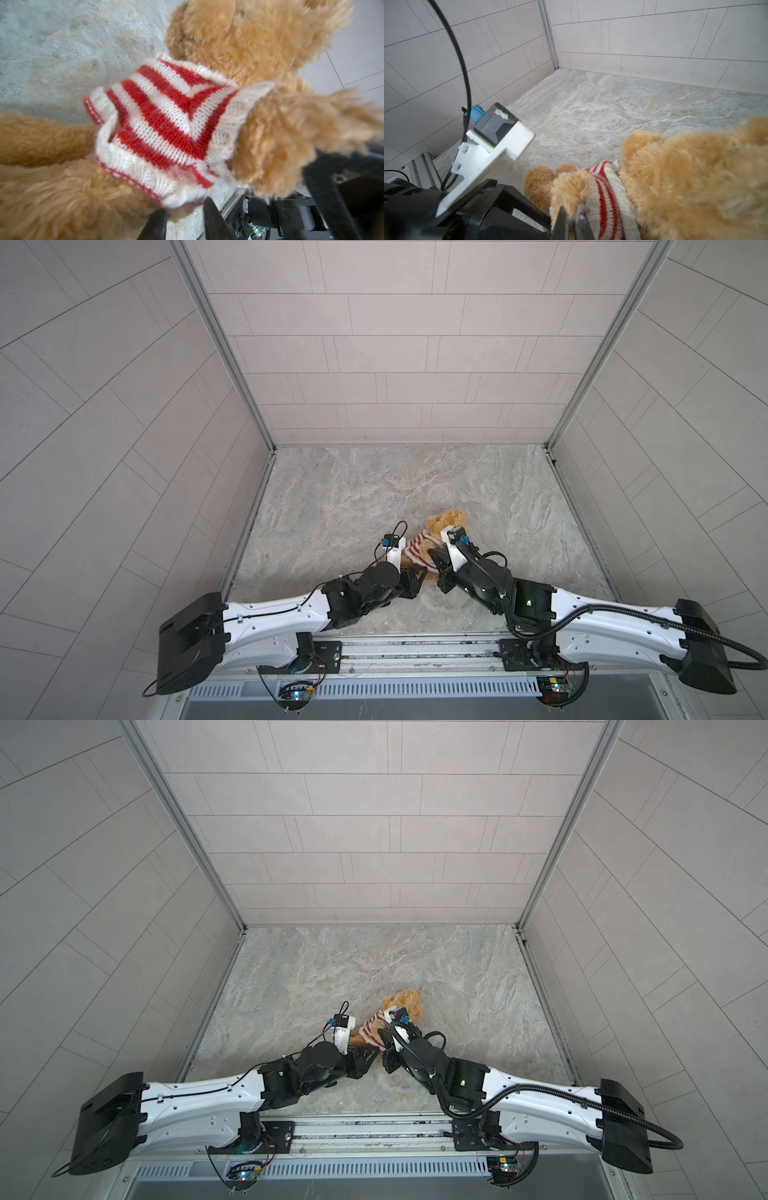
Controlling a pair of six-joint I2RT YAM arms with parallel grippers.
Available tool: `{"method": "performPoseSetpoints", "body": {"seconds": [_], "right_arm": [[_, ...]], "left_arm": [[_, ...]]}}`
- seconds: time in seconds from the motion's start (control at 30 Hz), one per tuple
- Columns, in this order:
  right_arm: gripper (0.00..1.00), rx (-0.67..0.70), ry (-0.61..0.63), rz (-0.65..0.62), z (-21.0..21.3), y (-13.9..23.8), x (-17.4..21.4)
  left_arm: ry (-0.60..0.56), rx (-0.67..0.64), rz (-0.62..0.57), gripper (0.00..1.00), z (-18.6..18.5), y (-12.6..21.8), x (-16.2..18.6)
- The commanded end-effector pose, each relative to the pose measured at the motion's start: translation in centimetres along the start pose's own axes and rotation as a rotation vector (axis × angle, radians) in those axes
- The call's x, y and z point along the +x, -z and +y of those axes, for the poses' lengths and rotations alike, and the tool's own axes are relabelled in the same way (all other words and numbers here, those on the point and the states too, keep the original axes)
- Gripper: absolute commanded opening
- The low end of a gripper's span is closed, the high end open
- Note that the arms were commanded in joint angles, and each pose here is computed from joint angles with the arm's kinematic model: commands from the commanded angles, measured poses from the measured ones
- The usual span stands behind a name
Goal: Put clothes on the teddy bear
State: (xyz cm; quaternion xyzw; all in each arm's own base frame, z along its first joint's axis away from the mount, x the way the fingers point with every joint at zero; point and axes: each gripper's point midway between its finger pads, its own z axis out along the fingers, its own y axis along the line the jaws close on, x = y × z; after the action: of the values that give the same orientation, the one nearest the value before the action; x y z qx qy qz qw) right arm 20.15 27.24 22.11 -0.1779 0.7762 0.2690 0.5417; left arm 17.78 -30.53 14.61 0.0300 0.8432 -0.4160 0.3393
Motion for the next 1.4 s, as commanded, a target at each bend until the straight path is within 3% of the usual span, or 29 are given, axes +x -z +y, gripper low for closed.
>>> {"method": "performPoseSetpoints", "body": {"seconds": [0.0, 0.27, 0.6, 1.07, 1.37], "right_arm": [[0.00, -0.037, -0.068, -0.060, 0.5, 0.5, -1.4], [0.00, -0.043, -0.078, -0.057, 0.6, 0.5, -1.4], [0.00, 0.019, -0.070, -0.077, -1.0, 1.6, -1.6], [0.00, 0.176, -0.038, -0.089, -5.2, 3.5, -1.4], [0.00, 0.070, -0.013, -0.068, -3.1, 2.5, -1.3]], "left_arm": [[0.023, 0.068, -0.073, 0.33, -1.7, 0.4, -2.2], [0.037, 0.040, -0.069, 0.29, -1.0, -0.4, -2.3], [0.047, -0.034, -0.030, 0.00, 2.1, 0.0, -0.5], [0.038, -0.137, -0.053, 0.00, 7.4, 3.9, 0.8], [-0.015, -0.076, -0.007, 0.00, 5.1, 2.8, 0.7]]}}
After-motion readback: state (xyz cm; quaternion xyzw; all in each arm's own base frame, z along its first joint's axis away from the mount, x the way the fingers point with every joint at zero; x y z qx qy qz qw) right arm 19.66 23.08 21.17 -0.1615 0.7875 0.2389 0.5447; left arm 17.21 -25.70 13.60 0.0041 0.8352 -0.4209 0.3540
